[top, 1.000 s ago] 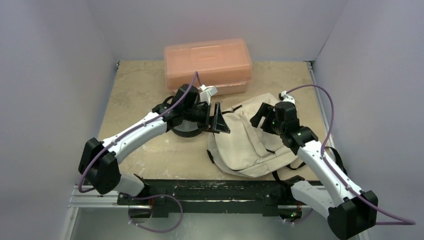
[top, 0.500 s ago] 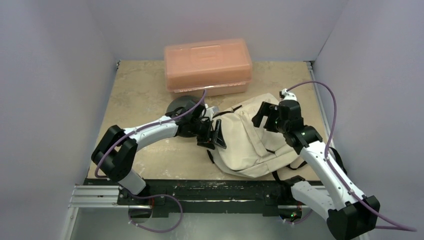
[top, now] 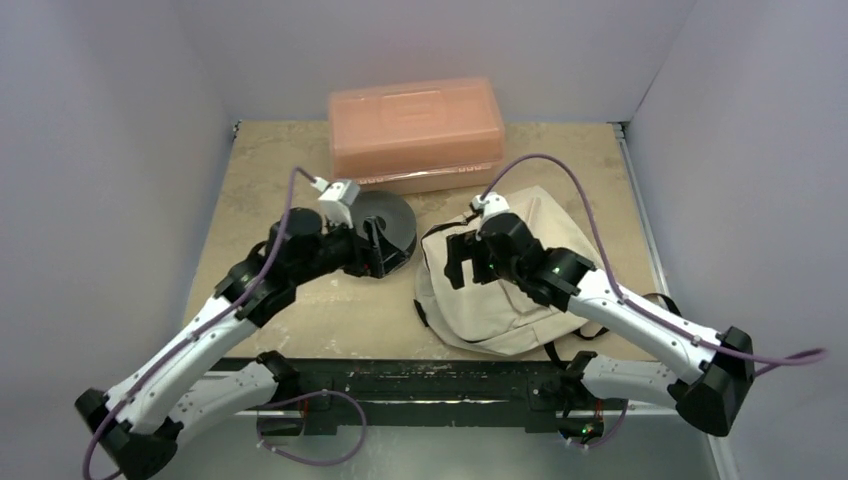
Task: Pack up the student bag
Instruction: Reset both arms
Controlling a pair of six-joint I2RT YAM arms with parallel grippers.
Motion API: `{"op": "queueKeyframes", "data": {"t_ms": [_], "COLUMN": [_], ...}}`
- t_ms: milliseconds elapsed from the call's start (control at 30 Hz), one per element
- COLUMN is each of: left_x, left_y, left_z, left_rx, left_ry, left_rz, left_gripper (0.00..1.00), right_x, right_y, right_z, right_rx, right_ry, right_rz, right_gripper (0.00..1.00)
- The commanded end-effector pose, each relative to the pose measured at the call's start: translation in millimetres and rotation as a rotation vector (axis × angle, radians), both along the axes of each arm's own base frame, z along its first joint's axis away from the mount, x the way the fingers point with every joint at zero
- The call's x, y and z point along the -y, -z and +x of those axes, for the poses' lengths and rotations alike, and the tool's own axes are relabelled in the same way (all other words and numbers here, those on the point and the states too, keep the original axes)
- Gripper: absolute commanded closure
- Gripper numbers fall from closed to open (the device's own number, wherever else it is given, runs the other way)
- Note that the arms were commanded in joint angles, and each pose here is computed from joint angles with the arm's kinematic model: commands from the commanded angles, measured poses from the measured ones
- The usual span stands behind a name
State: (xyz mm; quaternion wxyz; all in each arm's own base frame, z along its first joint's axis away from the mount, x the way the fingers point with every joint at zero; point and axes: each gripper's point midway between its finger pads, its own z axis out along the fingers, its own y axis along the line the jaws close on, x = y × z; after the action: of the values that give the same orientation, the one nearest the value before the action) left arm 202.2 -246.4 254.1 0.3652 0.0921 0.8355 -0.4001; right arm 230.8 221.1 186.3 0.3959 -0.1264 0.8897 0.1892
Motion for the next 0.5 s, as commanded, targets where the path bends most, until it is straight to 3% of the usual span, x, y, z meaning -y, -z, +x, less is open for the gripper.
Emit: {"op": "queueKeyframes", "data": {"t_ms": [0,100,267,467], "left_x": [-59.9,-78.9,-94.7,-114.8], "left_y": [3.7,-5.4,-22.2,-58.1], "left_z": [12.7,6.5,-2.1,-13.6], "left_rx": [0.103,0.134,0.172,0.245], "left_ry": [-0.277,-0.353,-0.400,-0.440], "left_rz": [0.094,0.065,0.025,-0.009], "left_gripper": [0.22,0.22,0.22,0.22], "right_x": [-21.7,-42.3,-84.0,-70.8], "right_y": [-4.6,8.8,26.2,-28.5], "right_z": [1.3,-5.8,-19.2,-2.7], "right_rx": [0.057,0.041,-0.039,0.080], "right_ry": [-0.007,-0.033,-0.111,0.015], "right_rz": [-0.060,-0.084,0.058,0.135], "right_gripper": [0.01,0.01,0.02,0.01]}}
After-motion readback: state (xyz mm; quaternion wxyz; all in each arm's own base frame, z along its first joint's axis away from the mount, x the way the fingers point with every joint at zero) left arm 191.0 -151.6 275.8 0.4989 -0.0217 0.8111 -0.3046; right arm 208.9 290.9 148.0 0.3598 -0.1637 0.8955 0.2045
